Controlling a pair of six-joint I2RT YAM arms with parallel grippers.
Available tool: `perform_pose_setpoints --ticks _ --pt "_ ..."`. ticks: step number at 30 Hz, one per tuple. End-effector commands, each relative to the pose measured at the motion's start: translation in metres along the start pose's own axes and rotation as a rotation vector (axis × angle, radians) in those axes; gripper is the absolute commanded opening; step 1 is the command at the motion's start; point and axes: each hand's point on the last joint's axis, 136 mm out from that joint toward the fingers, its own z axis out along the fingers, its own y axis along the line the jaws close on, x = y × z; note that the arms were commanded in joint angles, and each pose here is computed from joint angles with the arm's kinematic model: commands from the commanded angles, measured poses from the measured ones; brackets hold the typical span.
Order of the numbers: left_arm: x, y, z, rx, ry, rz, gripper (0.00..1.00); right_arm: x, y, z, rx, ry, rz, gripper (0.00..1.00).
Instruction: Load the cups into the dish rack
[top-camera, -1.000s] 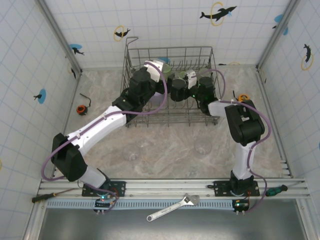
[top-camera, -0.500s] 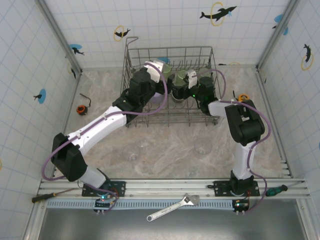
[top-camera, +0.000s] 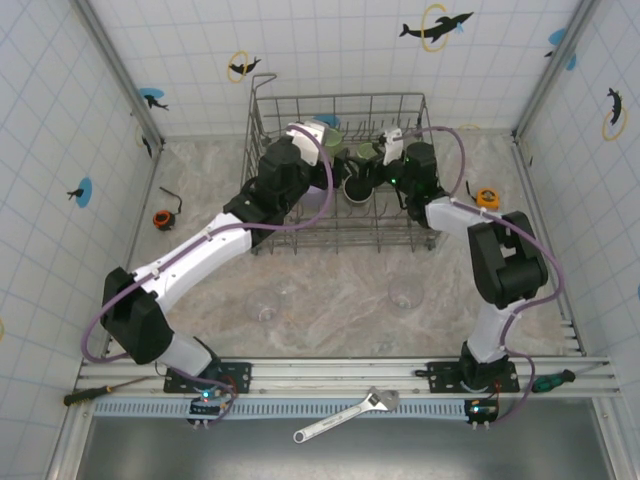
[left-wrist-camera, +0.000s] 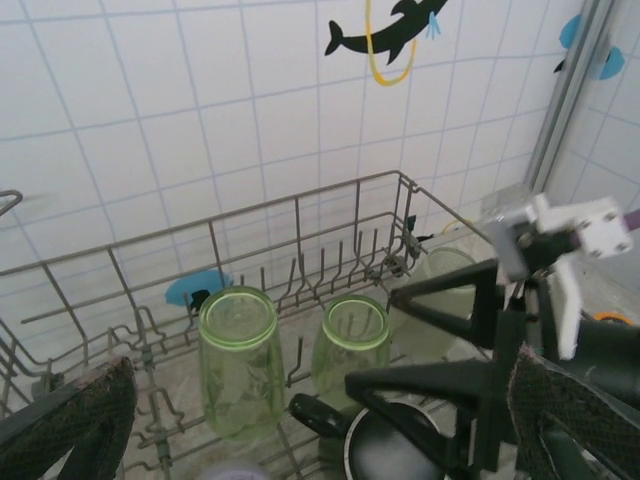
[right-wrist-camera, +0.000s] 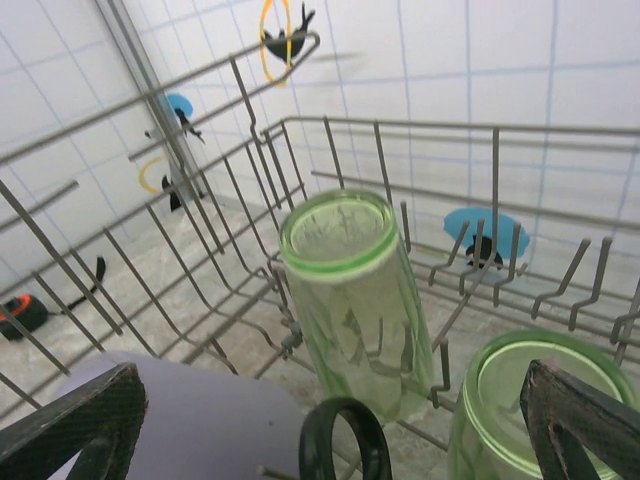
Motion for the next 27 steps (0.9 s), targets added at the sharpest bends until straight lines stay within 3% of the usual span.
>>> perform_pose_setpoints --ticks 1,6,12,27 --pt "-0.025 0.012 -0.02 -0.057 -0.035 -0.058 0.98 -0.034 0.006 -0.013 0.03 -0.038 0.016 0.99" --pt "-0.022 0.035 -0.029 -0.183 0.006 -0.104 0.98 -0.039 0.011 -0.029 0.071 -0.006 0.049 0.99" --pt "0.004 0.076 -0.036 -0.441 0.134 -0.127 0.98 -0.035 0.016 -0.051 0.13 0.074 0.085 0.99" --pt "0.069 0.116 -0.064 -0.56 0.341 -0.282 0.97 -0.025 0.027 -0.12 0.238 0.162 0.189 0.99"
